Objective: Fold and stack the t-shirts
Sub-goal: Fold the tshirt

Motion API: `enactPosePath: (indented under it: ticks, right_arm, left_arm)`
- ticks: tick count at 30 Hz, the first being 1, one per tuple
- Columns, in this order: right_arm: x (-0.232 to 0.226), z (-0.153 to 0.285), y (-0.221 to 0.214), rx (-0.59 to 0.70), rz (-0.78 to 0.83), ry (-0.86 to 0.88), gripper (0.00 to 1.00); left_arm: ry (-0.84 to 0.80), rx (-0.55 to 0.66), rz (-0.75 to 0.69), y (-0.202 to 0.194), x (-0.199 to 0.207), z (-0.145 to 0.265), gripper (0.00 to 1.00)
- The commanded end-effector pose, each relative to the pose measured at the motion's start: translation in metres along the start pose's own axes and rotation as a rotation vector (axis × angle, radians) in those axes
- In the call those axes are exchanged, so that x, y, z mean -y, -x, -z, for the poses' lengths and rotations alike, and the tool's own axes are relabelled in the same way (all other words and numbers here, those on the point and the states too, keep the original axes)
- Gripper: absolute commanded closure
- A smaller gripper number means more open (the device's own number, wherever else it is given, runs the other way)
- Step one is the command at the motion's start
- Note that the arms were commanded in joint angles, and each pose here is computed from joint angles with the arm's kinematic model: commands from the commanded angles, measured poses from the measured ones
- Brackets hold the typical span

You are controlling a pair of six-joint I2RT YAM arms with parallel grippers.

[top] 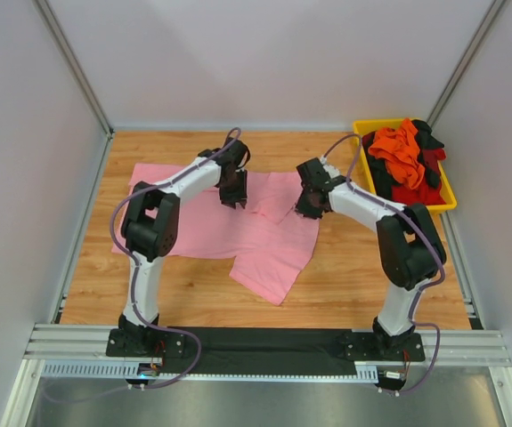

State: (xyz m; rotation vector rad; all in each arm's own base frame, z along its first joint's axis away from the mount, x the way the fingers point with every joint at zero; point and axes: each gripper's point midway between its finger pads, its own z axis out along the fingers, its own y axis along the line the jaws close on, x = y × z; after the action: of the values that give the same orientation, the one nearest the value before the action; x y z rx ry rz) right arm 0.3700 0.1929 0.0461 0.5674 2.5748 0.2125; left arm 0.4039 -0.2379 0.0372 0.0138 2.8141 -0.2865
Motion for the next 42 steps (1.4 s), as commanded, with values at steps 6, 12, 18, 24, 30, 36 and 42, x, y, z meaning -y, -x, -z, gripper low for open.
enactPosePath:
  ticks: [6,12,18,24,30,36,42]
  right_arm:
    - [-0.016,0.001,0.099,0.097,0.069,0.270,0.63]
    - [-0.027,-0.031,0.131,0.093,0.119,0.307,0.64]
    - [-0.014,-0.070,0.148,0.086,0.126,0.264,0.67]
    - [-0.005,-0.097,0.143,0.058,0.140,0.229,0.76]
    - [0.022,-0.113,0.171,0.086,0.110,0.087,1.00]
    - [0.019,-0.096,0.202,0.125,0.112,0.109,1.00]
    - [-0.003,-0.031,0.203,0.139,0.020,0.142,0.73]
  left_arm:
    - [-0.043,0.236,0.028,0.083,-0.041,0.088,0.56]
    - [0.062,0.237,0.147,0.105,-0.123,0.070,0.56]
    - [0.139,0.169,0.221,0.107,-0.178,0.031,0.56]
    - [0.156,0.149,0.282,0.106,-0.201,0.011,0.56]
    - [0.218,0.157,0.311,0.109,-0.213,0.009,0.55]
    - [0.104,0.172,0.303,0.121,-0.193,0.021,0.54]
    - [0.122,0.262,0.255,0.132,-0.193,0.069,0.52]
